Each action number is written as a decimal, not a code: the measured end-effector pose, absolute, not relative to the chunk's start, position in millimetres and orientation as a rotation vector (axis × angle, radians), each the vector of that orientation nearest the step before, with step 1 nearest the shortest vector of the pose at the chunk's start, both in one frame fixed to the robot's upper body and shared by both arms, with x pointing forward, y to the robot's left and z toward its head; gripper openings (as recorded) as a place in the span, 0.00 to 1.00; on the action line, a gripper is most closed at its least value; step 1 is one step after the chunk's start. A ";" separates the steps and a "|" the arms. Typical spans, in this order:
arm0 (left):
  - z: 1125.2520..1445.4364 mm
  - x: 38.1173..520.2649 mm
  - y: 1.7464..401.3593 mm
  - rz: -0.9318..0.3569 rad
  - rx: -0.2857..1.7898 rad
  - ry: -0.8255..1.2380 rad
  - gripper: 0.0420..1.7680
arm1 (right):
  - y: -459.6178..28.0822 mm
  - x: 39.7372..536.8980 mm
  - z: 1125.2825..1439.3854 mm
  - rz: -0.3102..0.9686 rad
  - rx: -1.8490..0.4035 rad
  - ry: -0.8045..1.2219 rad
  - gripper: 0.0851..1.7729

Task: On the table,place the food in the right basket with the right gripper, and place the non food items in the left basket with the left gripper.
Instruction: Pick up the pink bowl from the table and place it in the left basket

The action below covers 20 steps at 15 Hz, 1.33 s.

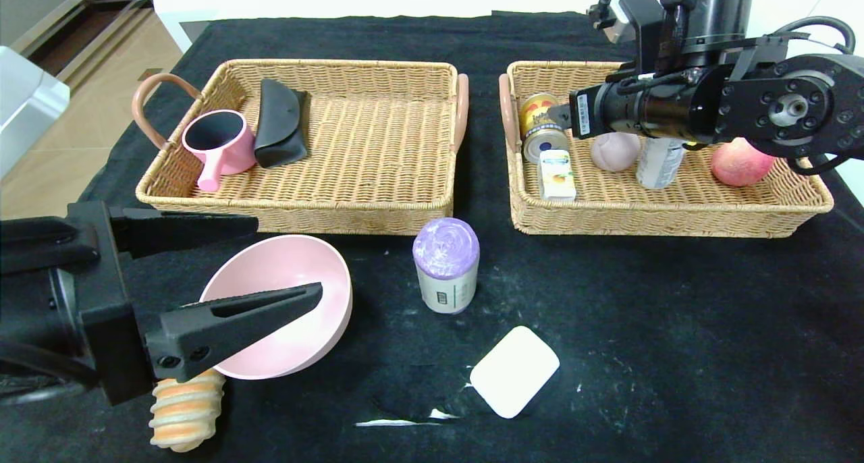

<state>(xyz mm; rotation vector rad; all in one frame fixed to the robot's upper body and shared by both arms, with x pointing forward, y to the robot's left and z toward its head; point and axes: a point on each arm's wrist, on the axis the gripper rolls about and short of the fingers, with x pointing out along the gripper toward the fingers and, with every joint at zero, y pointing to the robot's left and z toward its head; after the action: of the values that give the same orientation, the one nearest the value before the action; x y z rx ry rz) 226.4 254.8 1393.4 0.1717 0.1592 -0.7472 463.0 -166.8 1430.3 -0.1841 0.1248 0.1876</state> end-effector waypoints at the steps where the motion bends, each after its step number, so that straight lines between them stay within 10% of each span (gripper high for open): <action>1: 1393.4 226.4 254.8 -0.748 0.172 0.159 0.97 | -167.7 460.5 1432.2 0.188 -0.185 0.125 0.86; 20: 1397.8 218.2 257.2 -0.756 0.168 0.131 0.97 | -220.5 322.3 1466.3 0.396 -0.240 0.182 0.95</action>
<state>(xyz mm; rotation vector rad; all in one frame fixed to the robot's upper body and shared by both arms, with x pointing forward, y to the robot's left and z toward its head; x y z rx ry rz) 218.2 257.2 1397.8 0.1676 0.1310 -0.7555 322.3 -220.5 1466.3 -0.2399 0.1820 0.3963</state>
